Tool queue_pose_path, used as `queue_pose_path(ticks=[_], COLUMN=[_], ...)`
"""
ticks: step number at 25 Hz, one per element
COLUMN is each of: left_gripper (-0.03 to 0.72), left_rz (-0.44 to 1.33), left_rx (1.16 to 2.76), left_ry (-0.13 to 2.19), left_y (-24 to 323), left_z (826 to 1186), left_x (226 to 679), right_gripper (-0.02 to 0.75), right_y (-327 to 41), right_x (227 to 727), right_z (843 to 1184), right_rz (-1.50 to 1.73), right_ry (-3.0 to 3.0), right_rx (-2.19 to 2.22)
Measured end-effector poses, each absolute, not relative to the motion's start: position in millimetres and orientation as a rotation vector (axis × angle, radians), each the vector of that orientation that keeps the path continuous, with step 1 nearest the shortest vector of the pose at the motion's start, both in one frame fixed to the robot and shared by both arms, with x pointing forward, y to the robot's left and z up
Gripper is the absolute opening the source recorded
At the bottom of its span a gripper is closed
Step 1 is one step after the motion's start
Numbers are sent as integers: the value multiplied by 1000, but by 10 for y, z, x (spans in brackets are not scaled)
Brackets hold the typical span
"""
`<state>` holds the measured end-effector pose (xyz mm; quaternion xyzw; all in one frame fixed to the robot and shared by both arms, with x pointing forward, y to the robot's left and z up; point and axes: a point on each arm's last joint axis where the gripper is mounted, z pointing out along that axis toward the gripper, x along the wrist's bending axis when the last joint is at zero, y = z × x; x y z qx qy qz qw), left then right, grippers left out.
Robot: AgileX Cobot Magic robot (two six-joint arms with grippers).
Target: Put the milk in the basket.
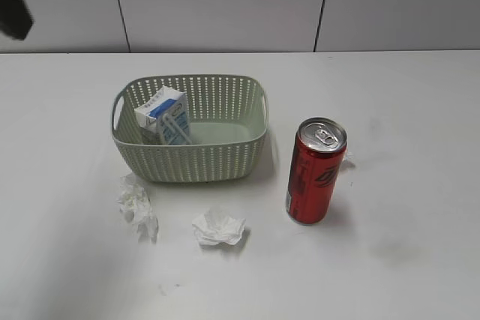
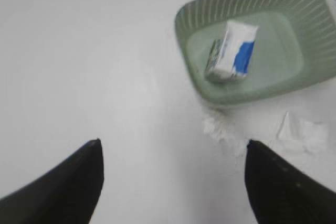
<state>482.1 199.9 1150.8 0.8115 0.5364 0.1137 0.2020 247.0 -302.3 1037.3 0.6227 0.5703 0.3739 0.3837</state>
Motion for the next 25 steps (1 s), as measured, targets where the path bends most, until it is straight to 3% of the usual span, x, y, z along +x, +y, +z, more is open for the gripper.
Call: queue_pose_path(ticks=[8, 13, 25], left_gripper=[627, 626, 618], left_rz=[352, 411, 679], left_rx=[2139, 2016, 1782], left_ry=[1768, 1860, 1709], left_y=[2671, 2860, 2997], left_z=[11186, 11039, 10638], left_x=[4106, 3634, 2689], right_gripper=[554, 554, 554], right_y=[-3023, -3023, -3023], right_x=[2470, 2470, 2470], right_z=[10373, 10373, 10373], right_rz=[953, 953, 953], right_ry=[1454, 1454, 1454], right_rx=[1587, 1587, 1587])
